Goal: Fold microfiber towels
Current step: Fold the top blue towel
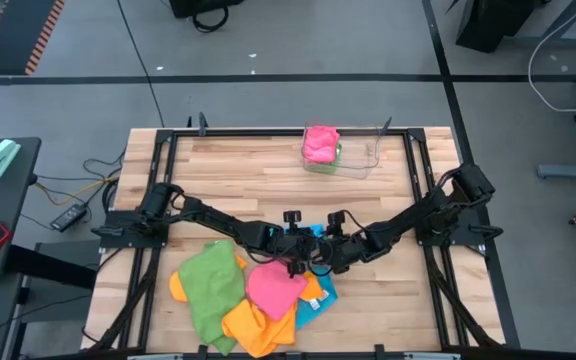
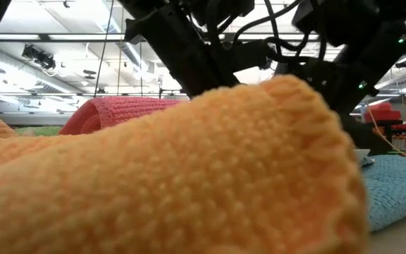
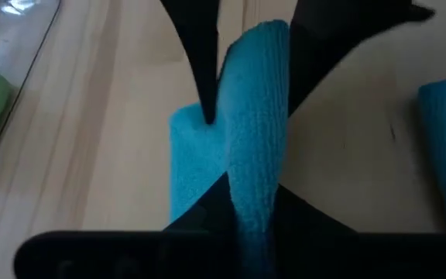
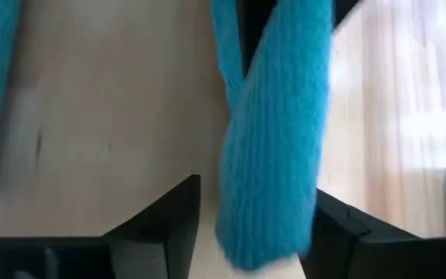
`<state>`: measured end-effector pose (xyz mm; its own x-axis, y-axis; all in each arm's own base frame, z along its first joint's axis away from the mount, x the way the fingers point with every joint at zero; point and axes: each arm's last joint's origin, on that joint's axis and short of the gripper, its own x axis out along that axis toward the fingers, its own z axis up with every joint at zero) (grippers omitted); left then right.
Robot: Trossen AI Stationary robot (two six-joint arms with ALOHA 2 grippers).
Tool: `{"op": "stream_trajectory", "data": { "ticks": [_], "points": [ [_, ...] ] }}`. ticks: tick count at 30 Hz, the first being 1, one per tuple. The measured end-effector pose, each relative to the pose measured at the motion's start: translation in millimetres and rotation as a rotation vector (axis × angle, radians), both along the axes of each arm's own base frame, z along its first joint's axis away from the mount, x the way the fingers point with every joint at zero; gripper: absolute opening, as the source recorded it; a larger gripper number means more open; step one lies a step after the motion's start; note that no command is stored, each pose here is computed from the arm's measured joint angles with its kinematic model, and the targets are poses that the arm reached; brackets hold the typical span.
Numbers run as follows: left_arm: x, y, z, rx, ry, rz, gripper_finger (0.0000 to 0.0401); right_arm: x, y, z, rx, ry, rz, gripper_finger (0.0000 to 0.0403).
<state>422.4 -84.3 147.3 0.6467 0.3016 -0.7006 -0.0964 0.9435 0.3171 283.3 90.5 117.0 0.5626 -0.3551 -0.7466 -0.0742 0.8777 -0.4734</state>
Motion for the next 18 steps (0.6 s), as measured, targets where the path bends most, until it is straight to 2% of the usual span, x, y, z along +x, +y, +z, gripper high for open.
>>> {"op": "stream_trajectory", "data": {
  "ticks": [4, 11, 14, 18],
  "points": [
    [-1, 0, -1, 0.004, 0.017, 0.000, 0.0033, 2, -4, -4, -0.003, 0.015, 0.000, 0.0140],
    [-1, -1, -1, -0.025, 0.024, -0.024, 0.0039, 3, -4, -3, -0.013, 0.015, 0.024, 0.0019],
    [-2, -4, -2, -0.042, 0.031, -0.043, 0.0063, 3, -4, -3, -0.013, 0.022, 0.027, 0.0012],
    [-7, -14, 3, -0.053, 0.044, -0.076, 0.0116, -4, -4, 2, -0.040, 0.049, 0.021, 0.0010]
  ]
}}
